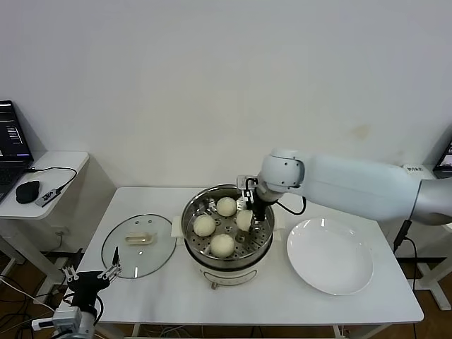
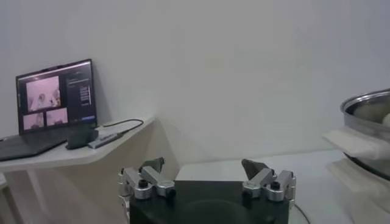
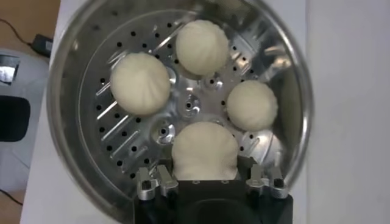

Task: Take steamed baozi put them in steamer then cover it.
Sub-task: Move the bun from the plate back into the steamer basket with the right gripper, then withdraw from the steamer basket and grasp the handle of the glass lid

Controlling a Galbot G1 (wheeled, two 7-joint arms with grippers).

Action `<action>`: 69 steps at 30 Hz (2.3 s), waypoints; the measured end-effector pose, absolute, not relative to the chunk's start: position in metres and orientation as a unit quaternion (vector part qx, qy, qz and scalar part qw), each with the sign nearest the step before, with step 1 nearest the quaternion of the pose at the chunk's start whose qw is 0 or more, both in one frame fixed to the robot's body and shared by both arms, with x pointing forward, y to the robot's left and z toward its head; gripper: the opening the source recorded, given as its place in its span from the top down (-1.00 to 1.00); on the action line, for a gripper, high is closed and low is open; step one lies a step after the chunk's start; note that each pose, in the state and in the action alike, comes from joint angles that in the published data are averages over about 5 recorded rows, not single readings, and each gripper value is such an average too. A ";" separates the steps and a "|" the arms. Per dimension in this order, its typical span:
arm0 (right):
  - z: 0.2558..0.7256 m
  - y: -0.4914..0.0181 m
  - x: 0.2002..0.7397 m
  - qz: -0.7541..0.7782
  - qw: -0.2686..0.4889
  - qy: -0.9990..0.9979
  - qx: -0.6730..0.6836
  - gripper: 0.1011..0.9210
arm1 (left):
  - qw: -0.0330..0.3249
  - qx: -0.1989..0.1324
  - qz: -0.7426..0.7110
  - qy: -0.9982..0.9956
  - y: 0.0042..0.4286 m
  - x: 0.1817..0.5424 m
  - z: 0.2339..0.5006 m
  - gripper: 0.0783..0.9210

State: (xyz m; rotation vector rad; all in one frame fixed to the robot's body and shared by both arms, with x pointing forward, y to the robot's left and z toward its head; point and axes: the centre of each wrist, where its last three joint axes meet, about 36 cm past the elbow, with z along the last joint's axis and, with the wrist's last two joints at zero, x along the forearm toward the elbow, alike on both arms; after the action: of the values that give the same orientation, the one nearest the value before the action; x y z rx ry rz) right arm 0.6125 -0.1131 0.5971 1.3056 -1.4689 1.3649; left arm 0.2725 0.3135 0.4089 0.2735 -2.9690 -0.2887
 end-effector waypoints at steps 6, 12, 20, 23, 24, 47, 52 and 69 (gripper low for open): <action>0.586 -0.110 0.614 0.538 0.369 -0.565 0.504 -0.34 | 0.074 0.092 -0.096 -0.988 0.314 0.272 0.408 -0.77; 0.584 -0.110 0.615 0.543 0.368 -0.565 0.500 -0.41 | 0.074 0.092 -0.096 -0.988 0.314 0.272 0.408 -0.77; 0.597 -0.114 0.614 0.541 0.357 -0.577 0.498 -0.75 | 0.074 0.093 -0.096 -0.988 0.316 0.272 0.408 -0.77; 0.607 -0.119 0.613 0.537 0.350 -0.586 0.496 -0.76 | 0.072 0.093 -0.097 -0.988 0.316 0.273 0.409 -0.77; 0.611 -0.121 0.612 0.535 0.348 -0.589 0.495 -0.76 | 0.072 0.093 -0.097 -0.988 0.317 0.273 0.410 -0.77; 0.548 -0.233 0.514 0.366 0.096 -0.832 0.406 -0.76 | 0.049 0.102 -0.070 -0.991 0.315 0.277 0.406 -0.77; 0.517 -0.245 0.496 0.286 0.022 -0.880 0.380 -0.76 | 0.059 0.107 -0.068 -0.990 0.313 0.278 0.400 -0.77; 0.414 -0.320 0.387 0.065 -0.039 -0.984 0.163 -0.76 | 0.077 0.064 -0.272 -0.957 0.321 0.287 0.371 -0.77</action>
State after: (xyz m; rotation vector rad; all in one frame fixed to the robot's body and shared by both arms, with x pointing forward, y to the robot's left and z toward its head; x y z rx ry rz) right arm 0.3872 -0.3199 0.4145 0.5245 -3.1691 0.2103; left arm 0.2873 0.3206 0.3709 0.1919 -2.8677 -0.8139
